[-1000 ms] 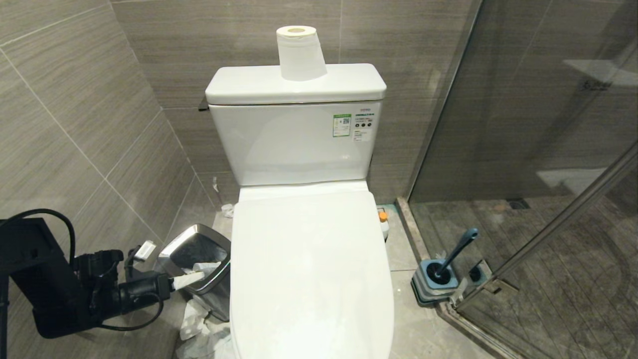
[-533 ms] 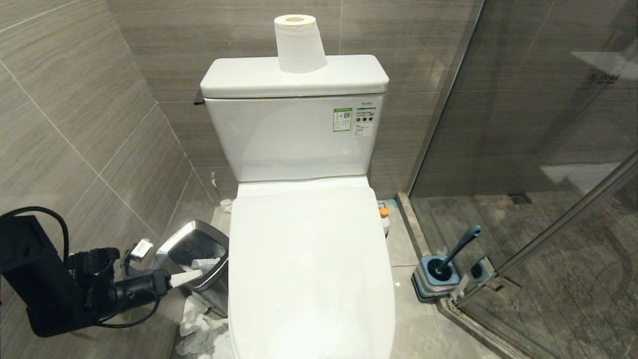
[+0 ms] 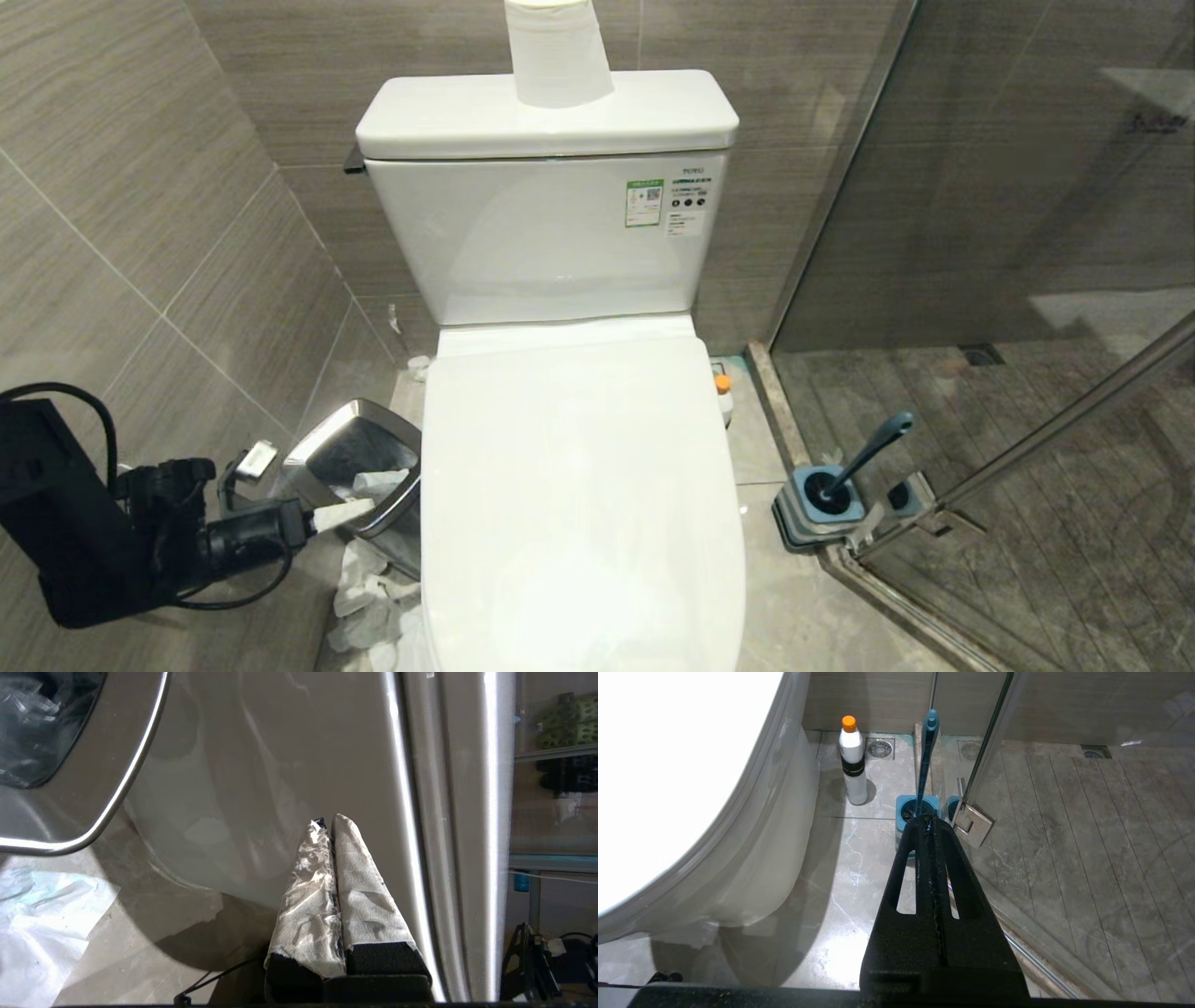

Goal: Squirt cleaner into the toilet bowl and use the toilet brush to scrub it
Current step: Use the left hand to lift the toilet lid slightly

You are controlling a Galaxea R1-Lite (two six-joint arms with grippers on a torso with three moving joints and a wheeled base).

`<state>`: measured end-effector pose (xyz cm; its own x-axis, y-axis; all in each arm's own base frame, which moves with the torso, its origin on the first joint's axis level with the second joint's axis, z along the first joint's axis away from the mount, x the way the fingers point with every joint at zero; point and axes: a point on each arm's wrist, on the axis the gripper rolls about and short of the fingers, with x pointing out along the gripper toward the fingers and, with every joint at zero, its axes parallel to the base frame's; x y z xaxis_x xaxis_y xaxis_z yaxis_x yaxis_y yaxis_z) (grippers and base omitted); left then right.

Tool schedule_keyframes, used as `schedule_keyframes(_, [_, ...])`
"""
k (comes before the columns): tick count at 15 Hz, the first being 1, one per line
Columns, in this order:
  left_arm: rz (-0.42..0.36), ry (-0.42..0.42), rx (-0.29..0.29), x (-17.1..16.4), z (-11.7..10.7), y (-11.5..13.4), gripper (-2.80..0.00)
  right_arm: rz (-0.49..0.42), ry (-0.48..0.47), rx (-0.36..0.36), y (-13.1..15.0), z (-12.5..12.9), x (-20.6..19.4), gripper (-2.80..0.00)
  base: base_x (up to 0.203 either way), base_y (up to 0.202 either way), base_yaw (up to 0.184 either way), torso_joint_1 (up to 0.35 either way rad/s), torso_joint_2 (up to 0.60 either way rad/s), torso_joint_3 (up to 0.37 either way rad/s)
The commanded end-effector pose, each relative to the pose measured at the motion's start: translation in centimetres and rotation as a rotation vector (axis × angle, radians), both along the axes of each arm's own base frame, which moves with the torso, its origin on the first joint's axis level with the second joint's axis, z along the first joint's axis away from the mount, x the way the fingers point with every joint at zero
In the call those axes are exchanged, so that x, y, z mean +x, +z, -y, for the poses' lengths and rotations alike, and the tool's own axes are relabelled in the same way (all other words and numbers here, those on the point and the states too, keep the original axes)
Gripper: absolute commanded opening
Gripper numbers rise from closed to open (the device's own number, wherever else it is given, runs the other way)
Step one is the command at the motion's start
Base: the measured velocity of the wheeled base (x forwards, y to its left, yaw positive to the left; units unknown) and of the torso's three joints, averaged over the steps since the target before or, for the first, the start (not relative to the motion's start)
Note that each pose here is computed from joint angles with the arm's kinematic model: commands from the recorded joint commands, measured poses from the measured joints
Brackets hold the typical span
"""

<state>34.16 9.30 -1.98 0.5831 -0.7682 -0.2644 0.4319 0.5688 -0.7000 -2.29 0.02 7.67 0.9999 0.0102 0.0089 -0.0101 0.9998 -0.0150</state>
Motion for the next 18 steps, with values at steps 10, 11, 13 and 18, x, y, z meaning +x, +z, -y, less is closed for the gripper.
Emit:
schedule_keyframes(10, [-0.032, -0.114, -0.126, -3.2, 0.9, 0.2, 0.0, -0.001, 0.0, 0.0, 0.0, 0.0, 0.0, -2.8, 0.0, 0.0, 0.0, 0.0, 0.0, 0.0])
schedule_keyframes(11, [-0.028, -0.12, -0.12, -3.8, 1.1, 0.3, 0.0, -0.001, 0.0, 0.0, 0.0, 0.0, 0.0, -2.8, 0.0, 0.0, 0.0, 0.0, 0.0, 0.0])
schedule_keyframes(13, [-0.014, -0.136, -0.108, -4.9, 1.9, 1.3, 0.0, -0.001, 0.0, 0.0, 0.0, 0.0, 0.0, -2.8, 0.0, 0.0, 0.0, 0.0, 0.0, 0.0])
schedule_keyframes(18, [0.0, -0.176, -0.093, -6.9, 3.6, 2.5, 0.0, -0.001, 0.0, 0.0, 0.0, 0.0, 0.0, -2.8, 0.0, 0.0, 0.0, 0.0, 0.0, 0.0])
